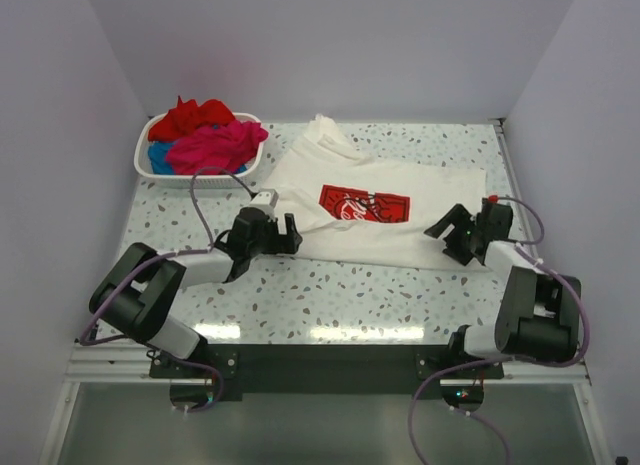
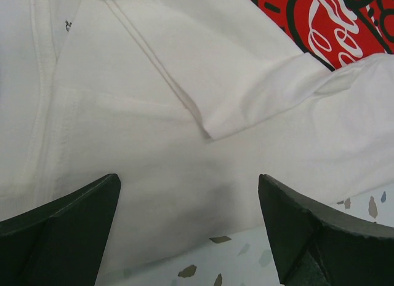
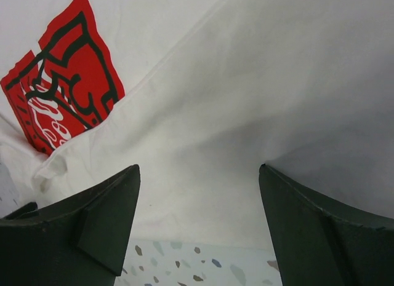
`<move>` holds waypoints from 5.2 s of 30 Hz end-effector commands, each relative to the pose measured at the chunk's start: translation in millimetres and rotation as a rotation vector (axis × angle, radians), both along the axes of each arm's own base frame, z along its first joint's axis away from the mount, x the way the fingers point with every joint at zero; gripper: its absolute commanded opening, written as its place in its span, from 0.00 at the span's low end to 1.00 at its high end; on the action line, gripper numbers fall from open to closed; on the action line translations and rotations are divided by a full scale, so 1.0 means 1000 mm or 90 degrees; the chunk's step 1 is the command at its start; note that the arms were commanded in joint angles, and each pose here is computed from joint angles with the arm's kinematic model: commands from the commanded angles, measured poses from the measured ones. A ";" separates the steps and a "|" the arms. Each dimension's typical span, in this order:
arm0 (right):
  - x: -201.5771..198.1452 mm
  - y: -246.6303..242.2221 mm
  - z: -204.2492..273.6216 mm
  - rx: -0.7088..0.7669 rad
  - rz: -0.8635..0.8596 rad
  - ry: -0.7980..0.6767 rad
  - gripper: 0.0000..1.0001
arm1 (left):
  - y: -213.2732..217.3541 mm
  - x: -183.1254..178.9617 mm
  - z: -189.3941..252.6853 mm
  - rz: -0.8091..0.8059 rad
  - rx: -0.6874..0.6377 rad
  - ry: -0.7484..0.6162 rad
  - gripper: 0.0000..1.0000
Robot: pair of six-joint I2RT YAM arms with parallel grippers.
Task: Fold and stack the t-shirts
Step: Fold the tshirt
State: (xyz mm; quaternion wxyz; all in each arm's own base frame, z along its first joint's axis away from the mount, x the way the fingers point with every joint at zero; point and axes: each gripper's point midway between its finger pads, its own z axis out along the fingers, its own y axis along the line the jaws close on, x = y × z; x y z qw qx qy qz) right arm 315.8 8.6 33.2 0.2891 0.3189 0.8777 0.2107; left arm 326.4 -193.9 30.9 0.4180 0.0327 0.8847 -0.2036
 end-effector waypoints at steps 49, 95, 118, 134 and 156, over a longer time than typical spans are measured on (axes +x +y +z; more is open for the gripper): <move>-0.033 0.365 0.044 -0.275 0.607 -0.148 0.52 | 0.075 -0.056 0.056 0.194 -0.015 0.056 1.00; 0.045 0.306 0.058 -0.316 0.484 -0.112 0.00 | 0.024 -0.114 -0.016 0.101 -0.101 0.113 1.00; 0.121 0.252 0.049 -0.337 0.365 -0.073 0.36 | 0.049 -0.127 -0.021 0.127 -0.037 0.124 1.00; 0.091 0.265 0.063 -0.242 0.441 -0.138 0.53 | 0.022 -0.026 0.080 0.132 0.025 -0.044 1.00; 0.119 0.288 0.014 -0.229 0.456 -0.114 0.49 | -0.021 0.112 0.069 0.091 0.026 -0.050 0.85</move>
